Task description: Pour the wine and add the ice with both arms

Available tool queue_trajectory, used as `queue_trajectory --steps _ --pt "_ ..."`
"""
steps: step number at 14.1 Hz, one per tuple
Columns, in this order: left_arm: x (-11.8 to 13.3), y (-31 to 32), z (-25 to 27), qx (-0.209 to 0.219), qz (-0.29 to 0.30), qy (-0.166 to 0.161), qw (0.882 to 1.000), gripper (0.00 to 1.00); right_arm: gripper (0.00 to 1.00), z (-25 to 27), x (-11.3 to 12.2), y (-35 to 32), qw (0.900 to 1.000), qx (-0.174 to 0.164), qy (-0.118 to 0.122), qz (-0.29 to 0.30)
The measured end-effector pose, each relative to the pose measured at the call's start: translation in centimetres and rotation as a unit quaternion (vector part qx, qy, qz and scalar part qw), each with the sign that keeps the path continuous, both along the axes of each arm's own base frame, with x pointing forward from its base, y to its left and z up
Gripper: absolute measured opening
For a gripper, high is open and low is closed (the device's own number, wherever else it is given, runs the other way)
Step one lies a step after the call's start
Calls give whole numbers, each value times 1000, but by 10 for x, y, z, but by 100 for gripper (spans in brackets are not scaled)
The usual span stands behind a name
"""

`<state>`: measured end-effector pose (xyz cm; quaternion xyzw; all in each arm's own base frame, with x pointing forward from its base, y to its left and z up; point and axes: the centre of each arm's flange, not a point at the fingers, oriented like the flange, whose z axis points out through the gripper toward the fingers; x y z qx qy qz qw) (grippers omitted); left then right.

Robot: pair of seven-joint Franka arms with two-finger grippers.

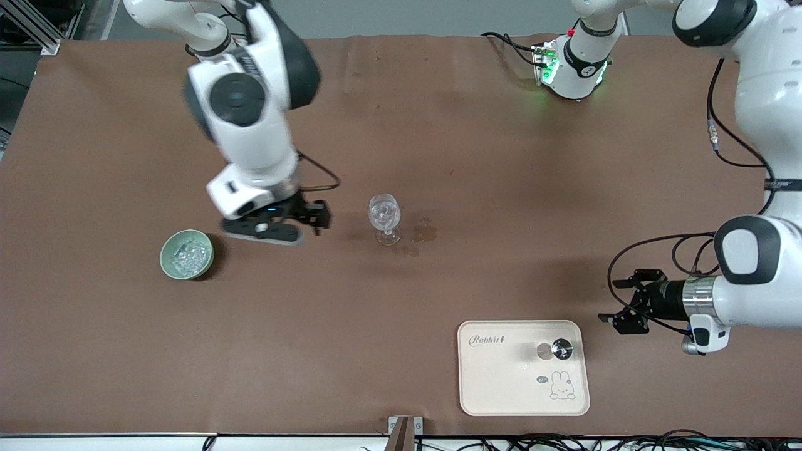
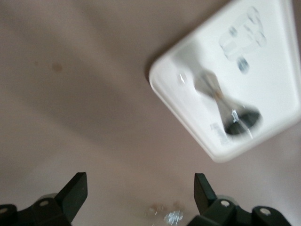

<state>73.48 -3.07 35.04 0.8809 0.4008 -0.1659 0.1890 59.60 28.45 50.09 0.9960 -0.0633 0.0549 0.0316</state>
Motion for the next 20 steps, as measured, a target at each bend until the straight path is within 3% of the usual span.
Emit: queue_trajectory --steps 3,7,11,14,20 --pt "-15 -17 75 45 -63 -46 996 100 100 20 5 -91 1000 -2 7 9" --pt "-39 -33 150 110 -167 -107 974 100 100 27 -17 -182 1000 -1 23 5" --pt "-66 -56 211 146 -280 -160 935 100 100 28 -44 -237 999 4 34 -10" --pt "-99 -70 241 206 -353 -167 897 100 100 39 -66 -285 999 5 35 16" --pt "-189 -50 276 211 -385 -162 884 100 99 91 -85 -329 1000 6 26 17"
